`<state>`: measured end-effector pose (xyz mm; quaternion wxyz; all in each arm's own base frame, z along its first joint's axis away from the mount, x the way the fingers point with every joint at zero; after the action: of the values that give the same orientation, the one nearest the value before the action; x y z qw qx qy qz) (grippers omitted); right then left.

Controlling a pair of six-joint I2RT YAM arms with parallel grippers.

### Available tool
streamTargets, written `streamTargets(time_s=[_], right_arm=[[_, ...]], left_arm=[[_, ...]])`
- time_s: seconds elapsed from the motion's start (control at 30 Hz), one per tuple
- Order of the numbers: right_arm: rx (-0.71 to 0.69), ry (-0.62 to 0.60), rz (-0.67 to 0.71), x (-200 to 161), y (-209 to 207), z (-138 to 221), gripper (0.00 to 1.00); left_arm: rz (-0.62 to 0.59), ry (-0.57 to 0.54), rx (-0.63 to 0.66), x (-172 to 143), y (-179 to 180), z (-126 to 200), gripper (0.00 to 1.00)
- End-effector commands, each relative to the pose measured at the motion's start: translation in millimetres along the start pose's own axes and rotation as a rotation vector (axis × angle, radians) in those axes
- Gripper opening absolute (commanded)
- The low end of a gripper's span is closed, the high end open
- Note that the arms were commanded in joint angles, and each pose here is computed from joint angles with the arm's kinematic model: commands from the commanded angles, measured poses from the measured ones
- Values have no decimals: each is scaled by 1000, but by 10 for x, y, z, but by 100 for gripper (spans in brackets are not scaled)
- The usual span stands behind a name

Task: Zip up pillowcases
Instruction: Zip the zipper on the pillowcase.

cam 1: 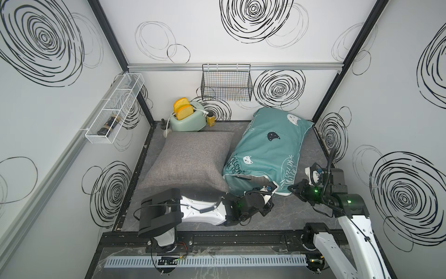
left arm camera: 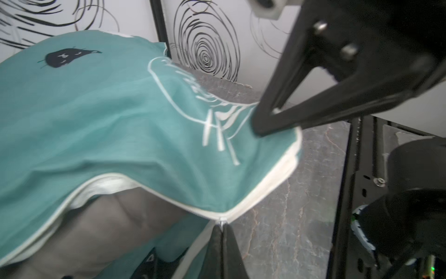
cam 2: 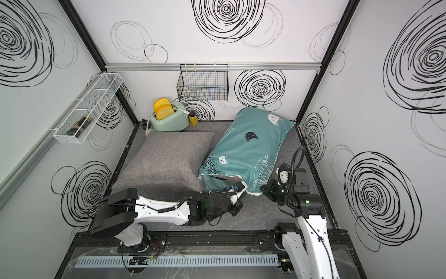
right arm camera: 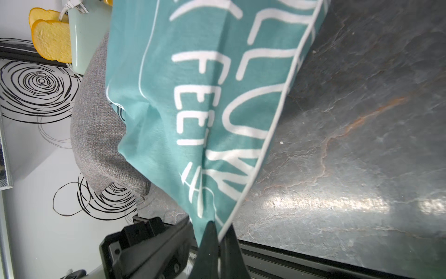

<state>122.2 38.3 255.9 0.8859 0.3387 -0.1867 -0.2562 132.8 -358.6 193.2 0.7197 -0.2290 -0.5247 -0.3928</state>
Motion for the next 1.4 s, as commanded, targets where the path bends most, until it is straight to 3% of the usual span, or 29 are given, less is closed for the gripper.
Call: streamTargets(time_s=[0.0,0.4,0.7,1.17,1.37], right_arm=[[-33,-109,64,22,104,240,0],[-231,-402,38,461,150,418,0],[-275,-657,-87,996,-108,469,0],[-257,-805,-217,1382,-334,583,0],[-225,-796,-182,1426,-342,540,0]], left_arm=[[57,19,107,-61,255,84,0],[134,68,204,-290,703,295,0],[173,70,121,-320,529,407,0],[186,92,156,-479,694,613,0],[170,81,144,-434,682,599,0]])
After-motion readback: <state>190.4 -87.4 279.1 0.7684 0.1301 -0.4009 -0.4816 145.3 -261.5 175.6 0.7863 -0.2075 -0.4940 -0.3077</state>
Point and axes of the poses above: each gripper's point midway between its finger pads, its own z axis back along the fingers, its own y axis along the line the jaws close on, x = y × z, the point moved 10 cm from there along z, back along the fingers, and after that the axes turned 8 degrees about -z, right-handed, at the moved point
